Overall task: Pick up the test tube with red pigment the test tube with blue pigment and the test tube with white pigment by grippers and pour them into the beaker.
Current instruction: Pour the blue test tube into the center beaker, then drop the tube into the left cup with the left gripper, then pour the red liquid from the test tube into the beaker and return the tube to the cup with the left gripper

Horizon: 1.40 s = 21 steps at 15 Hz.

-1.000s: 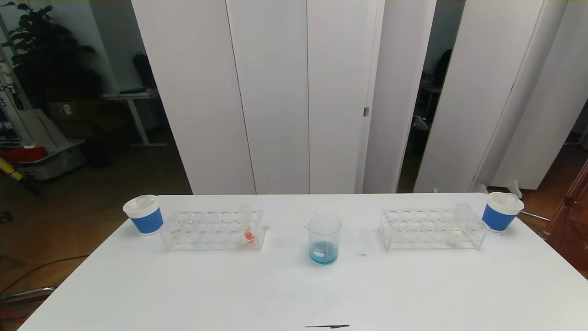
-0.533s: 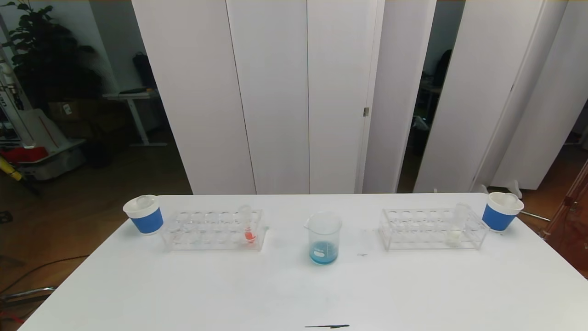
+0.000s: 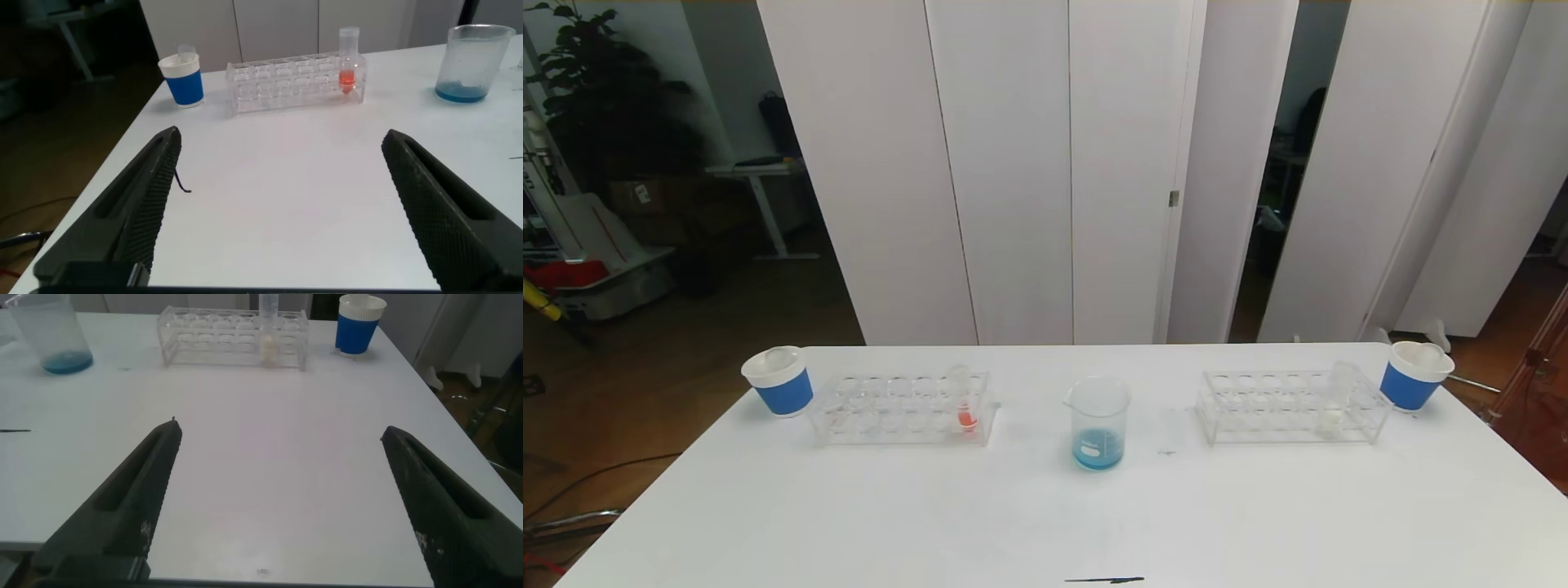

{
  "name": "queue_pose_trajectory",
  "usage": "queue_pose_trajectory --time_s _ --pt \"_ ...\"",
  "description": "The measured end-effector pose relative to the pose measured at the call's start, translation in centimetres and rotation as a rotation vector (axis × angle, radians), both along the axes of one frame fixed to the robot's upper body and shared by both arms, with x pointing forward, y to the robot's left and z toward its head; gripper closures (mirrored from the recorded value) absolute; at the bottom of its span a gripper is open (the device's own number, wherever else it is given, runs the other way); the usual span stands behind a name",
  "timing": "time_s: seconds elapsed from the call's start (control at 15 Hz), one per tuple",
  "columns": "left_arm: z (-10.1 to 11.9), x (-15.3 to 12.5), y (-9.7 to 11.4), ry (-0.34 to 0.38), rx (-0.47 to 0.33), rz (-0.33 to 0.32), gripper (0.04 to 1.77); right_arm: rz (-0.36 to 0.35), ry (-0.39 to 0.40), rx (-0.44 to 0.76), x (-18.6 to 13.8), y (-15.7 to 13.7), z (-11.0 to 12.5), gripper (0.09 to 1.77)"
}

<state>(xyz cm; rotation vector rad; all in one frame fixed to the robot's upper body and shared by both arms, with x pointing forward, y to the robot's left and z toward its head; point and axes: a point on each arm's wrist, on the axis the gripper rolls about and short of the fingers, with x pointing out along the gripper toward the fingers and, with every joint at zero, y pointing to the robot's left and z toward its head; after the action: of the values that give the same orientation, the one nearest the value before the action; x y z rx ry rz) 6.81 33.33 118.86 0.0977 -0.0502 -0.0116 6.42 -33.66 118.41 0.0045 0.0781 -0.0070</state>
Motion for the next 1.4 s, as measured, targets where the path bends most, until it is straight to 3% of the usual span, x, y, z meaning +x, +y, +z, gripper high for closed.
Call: queue_pose_trajectory --time_s 0.07,1.4 --pt "-0.55 0.05 -0.01 0.045 -0.010 -0.003 0.06 0.000 0.000 0.000 0.00 0.00 0.00 0.11" --pt "-0.64 0.08 0.00 0.049 -0.022 0.001 0.06 -0.001 0.000 0.000 0.00 0.00 0.00 0.11"
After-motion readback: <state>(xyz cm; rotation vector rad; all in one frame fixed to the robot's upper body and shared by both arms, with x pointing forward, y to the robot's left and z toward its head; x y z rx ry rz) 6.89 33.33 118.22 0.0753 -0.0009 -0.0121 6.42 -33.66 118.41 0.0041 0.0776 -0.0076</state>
